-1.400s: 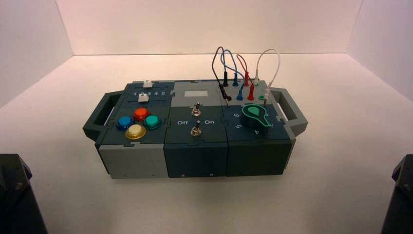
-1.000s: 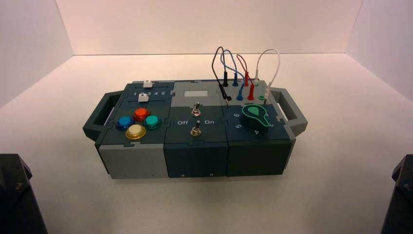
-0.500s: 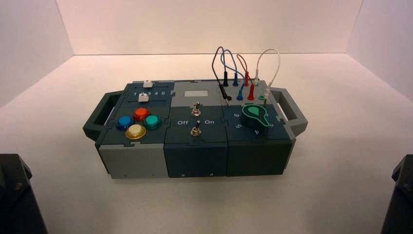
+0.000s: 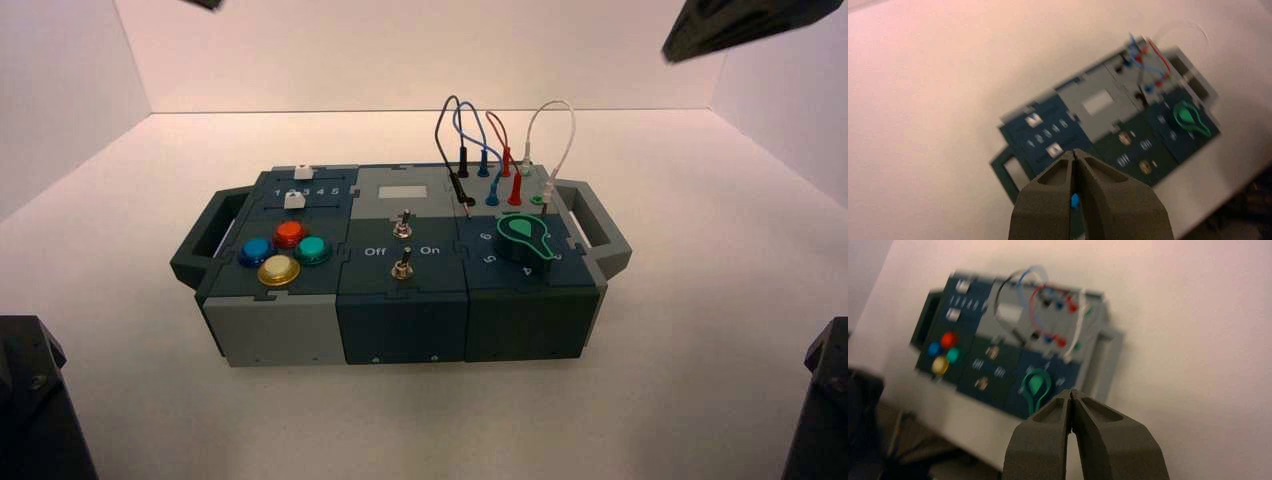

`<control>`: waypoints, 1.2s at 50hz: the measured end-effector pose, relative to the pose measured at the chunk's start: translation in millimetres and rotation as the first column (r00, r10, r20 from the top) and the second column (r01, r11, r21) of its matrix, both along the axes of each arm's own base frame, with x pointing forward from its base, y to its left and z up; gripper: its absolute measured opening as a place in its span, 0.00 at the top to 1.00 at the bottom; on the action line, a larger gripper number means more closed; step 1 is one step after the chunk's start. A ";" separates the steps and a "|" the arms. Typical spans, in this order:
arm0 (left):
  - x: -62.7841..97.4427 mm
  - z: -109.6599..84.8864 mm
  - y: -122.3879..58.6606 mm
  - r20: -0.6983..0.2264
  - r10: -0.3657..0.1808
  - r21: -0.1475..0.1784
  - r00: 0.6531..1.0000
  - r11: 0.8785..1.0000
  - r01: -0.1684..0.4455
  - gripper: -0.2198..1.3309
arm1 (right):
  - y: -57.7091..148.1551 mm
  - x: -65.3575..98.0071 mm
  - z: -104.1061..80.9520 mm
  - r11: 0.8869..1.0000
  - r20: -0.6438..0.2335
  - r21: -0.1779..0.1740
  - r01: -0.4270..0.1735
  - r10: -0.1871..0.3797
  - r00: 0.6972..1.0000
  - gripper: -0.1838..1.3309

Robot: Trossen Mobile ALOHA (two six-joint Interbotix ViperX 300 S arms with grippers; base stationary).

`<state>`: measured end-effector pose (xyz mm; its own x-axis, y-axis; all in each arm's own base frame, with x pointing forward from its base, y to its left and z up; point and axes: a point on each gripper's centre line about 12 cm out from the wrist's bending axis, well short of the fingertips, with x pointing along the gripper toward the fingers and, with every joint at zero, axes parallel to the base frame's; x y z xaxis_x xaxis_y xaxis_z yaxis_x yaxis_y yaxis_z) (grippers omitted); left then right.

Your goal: Turn the knob to position 2.

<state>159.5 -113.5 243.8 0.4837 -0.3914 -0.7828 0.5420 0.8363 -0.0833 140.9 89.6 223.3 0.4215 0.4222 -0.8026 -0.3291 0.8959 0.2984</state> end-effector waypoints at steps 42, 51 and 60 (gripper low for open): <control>-25.5 -28.7 -56.1 -0.134 -0.246 0.048 0.960 0.966 0.254 0.97 | 54.0 -22.5 -65.6 0.989 -0.338 0.040 -0.144 0.149 0.929 0.97; -25.5 -28.4 -55.9 -0.132 -0.246 0.048 0.960 0.966 0.254 0.97 | 63.8 -21.6 -80.4 0.986 -0.383 0.009 -0.165 0.156 0.910 0.97; -25.8 -27.7 -55.7 -0.130 -0.246 0.045 0.961 0.966 0.254 0.97 | 71.0 -15.7 -87.5 0.985 -0.395 -0.008 -0.171 0.154 0.906 0.97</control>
<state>133.7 -169.3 216.1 0.2758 -0.4372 -0.8560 0.7231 0.6811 -0.1149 125.1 160.6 135.8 -0.0020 0.4210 -0.9071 -0.3352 0.8543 0.3973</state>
